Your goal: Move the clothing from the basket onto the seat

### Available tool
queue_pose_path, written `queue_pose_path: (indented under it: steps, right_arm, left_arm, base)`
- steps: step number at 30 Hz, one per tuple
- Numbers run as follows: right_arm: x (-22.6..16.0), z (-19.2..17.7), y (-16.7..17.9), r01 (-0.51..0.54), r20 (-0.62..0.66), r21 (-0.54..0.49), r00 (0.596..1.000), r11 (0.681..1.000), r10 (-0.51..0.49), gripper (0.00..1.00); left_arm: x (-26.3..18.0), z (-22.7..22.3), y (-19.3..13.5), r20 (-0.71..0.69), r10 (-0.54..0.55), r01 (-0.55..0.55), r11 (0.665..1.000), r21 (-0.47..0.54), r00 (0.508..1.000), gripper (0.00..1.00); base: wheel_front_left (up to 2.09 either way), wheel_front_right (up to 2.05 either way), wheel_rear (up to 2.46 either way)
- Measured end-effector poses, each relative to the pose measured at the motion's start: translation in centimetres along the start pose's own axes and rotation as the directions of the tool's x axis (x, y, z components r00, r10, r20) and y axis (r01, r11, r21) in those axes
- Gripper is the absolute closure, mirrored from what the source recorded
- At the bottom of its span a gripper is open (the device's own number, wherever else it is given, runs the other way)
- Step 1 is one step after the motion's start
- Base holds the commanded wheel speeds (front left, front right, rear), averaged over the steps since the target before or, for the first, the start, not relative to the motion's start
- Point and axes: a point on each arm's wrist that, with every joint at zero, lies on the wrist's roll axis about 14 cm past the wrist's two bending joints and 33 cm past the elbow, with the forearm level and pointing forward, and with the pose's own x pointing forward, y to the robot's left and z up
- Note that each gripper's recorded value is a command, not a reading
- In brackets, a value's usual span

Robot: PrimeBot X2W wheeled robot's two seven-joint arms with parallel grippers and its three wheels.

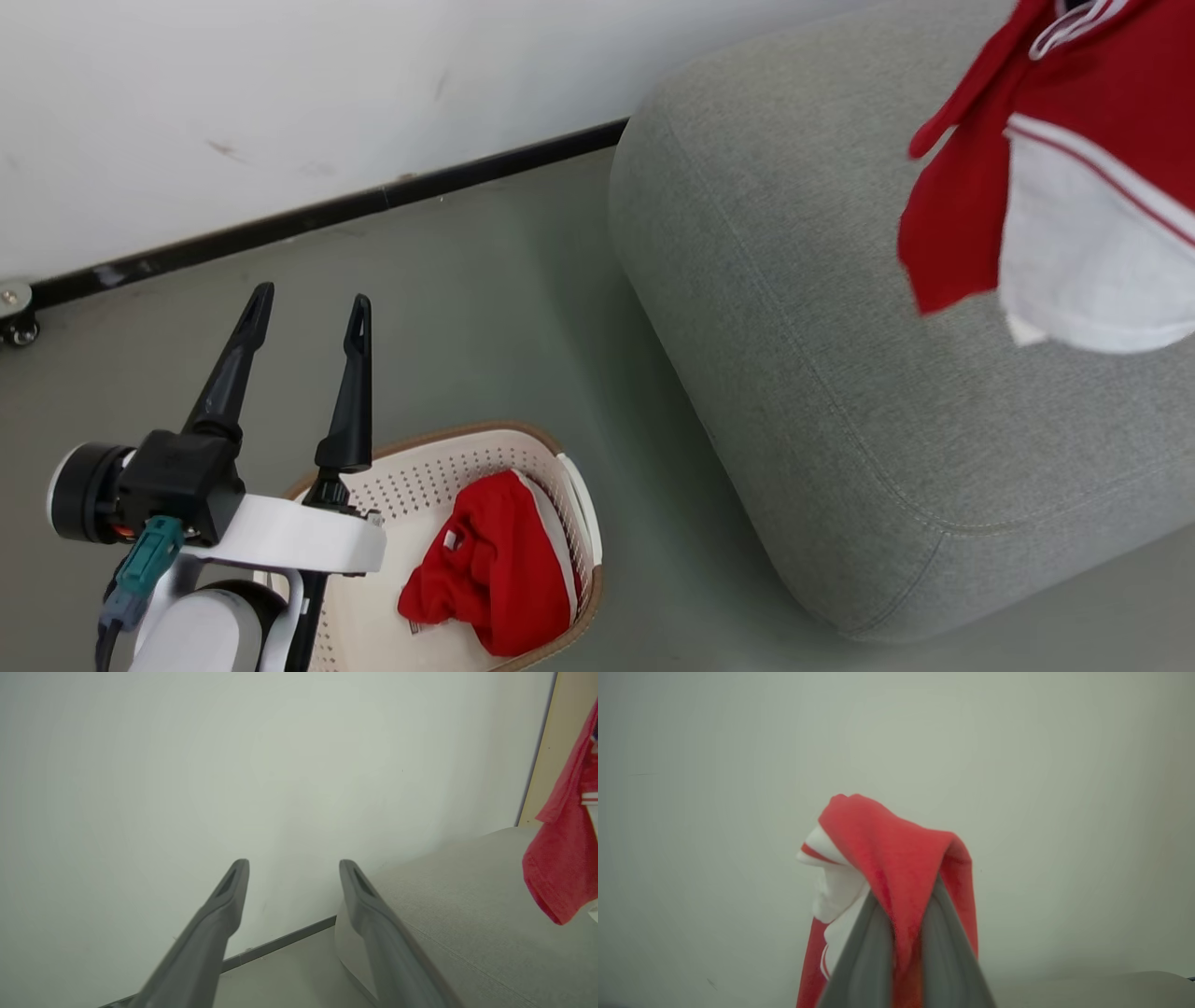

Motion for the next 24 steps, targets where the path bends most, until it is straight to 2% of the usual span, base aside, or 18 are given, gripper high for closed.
queue_pose_path:
  steps: [14, 24]
  right_arm:
    - [4.1, -3.7, -4.0, 0.133, -0.088, -0.053, 0.987, 0.990, -0.137, 1.00]
    - [6.2, -7.4, -4.5, 0.163, -0.142, -0.075, 0.975, 0.984, -0.172, 1.00]
  left_arm:
    - [-0.2, -1.2, 2.3, -0.046, 0.021, -0.019, 0.998, 0.054, 0.999, 0.00]
    - [-0.6, -2.4, 3.3, -0.095, 0.030, -0.024, 0.998, 0.055, 0.995, 0.00]
  base:
    - [0.00, 0.00, 0.00]
    - [0.00, 0.00, 0.00]
